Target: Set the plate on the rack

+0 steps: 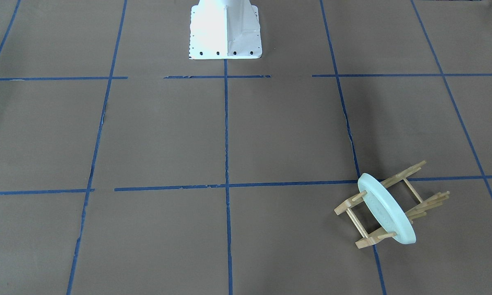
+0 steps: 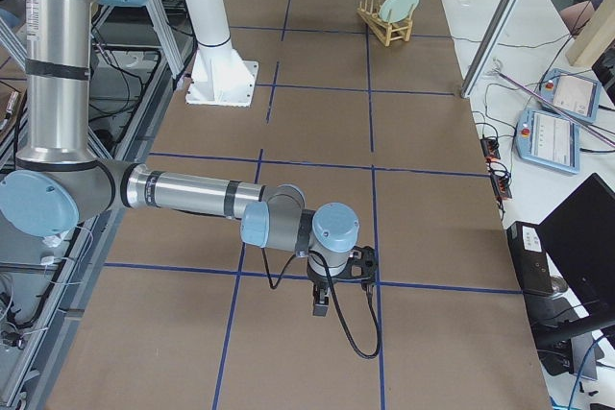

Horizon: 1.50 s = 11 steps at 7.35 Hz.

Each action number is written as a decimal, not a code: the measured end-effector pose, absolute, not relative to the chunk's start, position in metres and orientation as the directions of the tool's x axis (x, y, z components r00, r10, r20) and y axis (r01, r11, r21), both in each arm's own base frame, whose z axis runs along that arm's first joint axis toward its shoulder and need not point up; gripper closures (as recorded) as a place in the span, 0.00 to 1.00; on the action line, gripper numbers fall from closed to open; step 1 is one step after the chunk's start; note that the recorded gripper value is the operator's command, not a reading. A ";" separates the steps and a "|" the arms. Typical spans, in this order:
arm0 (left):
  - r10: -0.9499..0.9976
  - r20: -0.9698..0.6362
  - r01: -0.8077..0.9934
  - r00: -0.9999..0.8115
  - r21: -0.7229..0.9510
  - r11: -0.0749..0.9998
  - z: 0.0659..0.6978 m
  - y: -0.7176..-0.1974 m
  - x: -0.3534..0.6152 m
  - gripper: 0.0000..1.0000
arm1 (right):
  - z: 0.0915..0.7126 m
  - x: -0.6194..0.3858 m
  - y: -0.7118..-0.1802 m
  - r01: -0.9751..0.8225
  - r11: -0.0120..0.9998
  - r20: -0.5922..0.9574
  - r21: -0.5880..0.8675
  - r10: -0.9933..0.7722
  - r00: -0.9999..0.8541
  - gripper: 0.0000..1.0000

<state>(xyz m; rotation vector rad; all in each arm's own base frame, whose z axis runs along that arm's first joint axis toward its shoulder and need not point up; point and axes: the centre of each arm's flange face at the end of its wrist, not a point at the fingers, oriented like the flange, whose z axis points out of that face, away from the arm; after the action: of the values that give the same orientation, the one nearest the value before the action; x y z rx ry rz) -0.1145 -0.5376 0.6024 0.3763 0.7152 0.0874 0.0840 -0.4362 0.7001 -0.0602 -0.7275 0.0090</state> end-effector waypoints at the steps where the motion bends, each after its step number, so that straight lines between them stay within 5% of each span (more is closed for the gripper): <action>1: 0.173 -0.629 0.029 0.758 0.297 0.955 0.614 -0.528 -0.130 0.00 | 0.700 0.084 -0.436 0.013 0.998 0.664 -0.058 0.029 0.747 0.00; 5: 0.031 -0.694 0.019 0.719 0.064 0.998 0.642 -0.491 -0.129 0.00 | 0.700 0.084 -0.436 0.013 0.998 0.664 -0.059 0.030 0.747 0.00; 11: 0.152 -0.700 -0.119 0.697 0.095 0.988 0.617 -0.503 -0.059 0.00 | 0.700 0.084 -0.436 0.013 0.998 0.664 -0.058 0.029 0.747 0.00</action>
<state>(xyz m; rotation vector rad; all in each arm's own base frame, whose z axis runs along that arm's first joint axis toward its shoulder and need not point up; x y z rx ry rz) -0.0587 -0.5034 0.6170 0.0437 0.7848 0.1512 0.0840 -0.4362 0.7001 -0.0600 -0.7274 0.0086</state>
